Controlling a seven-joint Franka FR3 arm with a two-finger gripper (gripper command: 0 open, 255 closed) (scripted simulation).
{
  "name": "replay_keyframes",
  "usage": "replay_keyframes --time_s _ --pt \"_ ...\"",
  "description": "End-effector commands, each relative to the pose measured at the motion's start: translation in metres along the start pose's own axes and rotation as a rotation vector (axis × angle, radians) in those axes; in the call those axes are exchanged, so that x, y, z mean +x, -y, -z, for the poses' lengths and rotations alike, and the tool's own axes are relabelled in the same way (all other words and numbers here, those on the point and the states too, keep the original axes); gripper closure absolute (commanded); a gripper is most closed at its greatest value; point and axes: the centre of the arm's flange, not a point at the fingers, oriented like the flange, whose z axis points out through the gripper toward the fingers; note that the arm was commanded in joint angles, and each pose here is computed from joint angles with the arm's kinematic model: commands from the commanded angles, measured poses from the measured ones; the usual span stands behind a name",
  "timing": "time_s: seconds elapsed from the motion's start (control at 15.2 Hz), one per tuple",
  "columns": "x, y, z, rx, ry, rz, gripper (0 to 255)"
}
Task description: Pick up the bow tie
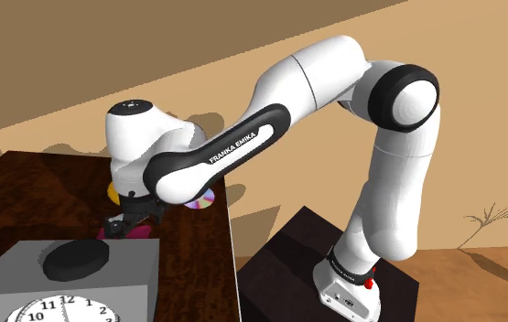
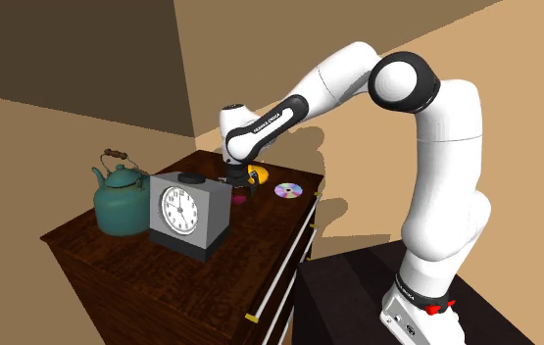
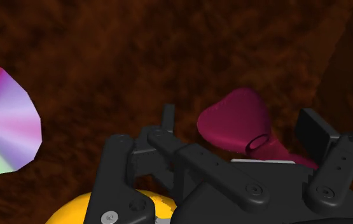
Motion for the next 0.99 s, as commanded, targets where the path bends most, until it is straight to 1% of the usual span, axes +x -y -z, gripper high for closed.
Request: replay_keyframes --time_s 0.0,0.59,0.92 --pt "0.000 0.000 -0.001 0.000 0.000 0.000 255" --pt "0.000 0.000 -0.001 0.000 0.000 0.000 255" --pt "0.000 0.000 0.025 0.000 0.000 0.000 255"
